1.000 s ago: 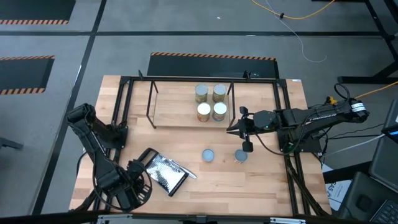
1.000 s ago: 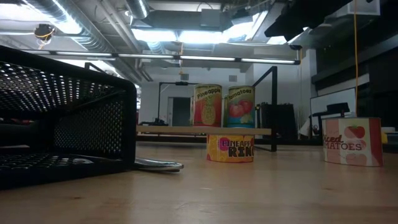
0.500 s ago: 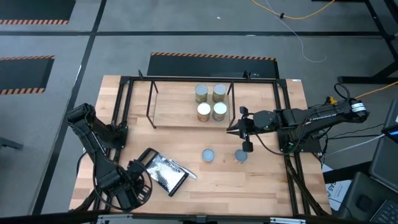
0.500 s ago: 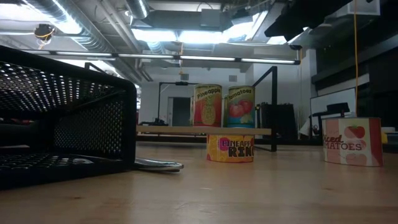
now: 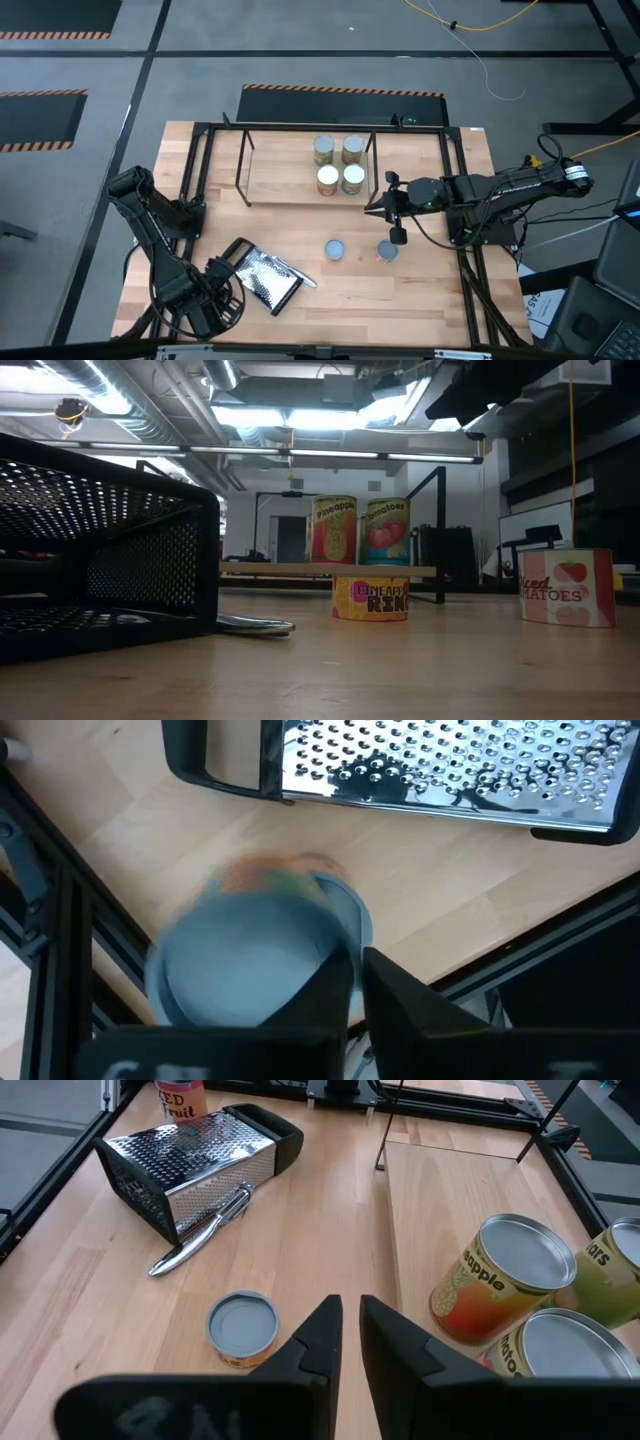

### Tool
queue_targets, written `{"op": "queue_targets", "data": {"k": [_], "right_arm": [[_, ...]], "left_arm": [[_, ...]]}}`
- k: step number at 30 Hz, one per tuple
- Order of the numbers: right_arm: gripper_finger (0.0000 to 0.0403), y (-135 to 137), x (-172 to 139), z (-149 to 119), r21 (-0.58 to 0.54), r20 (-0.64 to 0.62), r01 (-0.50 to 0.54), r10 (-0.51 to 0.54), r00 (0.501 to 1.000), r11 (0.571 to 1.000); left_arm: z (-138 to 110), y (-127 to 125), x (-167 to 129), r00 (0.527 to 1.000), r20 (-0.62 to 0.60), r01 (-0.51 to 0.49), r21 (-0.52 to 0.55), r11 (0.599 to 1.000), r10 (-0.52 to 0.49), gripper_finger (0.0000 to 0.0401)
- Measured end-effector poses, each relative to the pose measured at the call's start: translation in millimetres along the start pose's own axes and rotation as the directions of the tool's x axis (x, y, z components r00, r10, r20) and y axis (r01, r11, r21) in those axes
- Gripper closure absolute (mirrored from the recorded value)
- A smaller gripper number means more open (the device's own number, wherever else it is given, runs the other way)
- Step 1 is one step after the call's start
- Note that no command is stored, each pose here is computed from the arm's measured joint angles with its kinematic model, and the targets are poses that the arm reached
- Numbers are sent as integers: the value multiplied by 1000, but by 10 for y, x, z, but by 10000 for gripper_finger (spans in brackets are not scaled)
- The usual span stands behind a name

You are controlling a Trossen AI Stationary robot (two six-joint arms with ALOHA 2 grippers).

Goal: Pick and place cans onto a shelf
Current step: Put the canned mandarin orange on the shelf

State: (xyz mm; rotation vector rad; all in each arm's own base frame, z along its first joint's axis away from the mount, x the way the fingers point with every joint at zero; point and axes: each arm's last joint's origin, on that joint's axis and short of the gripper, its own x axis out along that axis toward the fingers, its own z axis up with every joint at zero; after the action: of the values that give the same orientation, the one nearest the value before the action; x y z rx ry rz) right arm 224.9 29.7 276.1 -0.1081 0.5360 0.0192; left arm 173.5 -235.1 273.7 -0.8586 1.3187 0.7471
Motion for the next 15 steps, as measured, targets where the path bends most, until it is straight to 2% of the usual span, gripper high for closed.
{"op": "queue_targets", "data": {"k": [3, 15], "right_arm": [[357, 0, 0, 0, 0, 0, 0, 0, 1000, 1000], [357, 1, 0, 0, 0, 0, 0, 0, 1000, 1000]], "left_arm": [[0, 0, 0, 1000, 0, 0, 0, 1000, 0, 395], [19, 7, -101, 1000, -12, 27, 30, 999, -27, 397]]}}
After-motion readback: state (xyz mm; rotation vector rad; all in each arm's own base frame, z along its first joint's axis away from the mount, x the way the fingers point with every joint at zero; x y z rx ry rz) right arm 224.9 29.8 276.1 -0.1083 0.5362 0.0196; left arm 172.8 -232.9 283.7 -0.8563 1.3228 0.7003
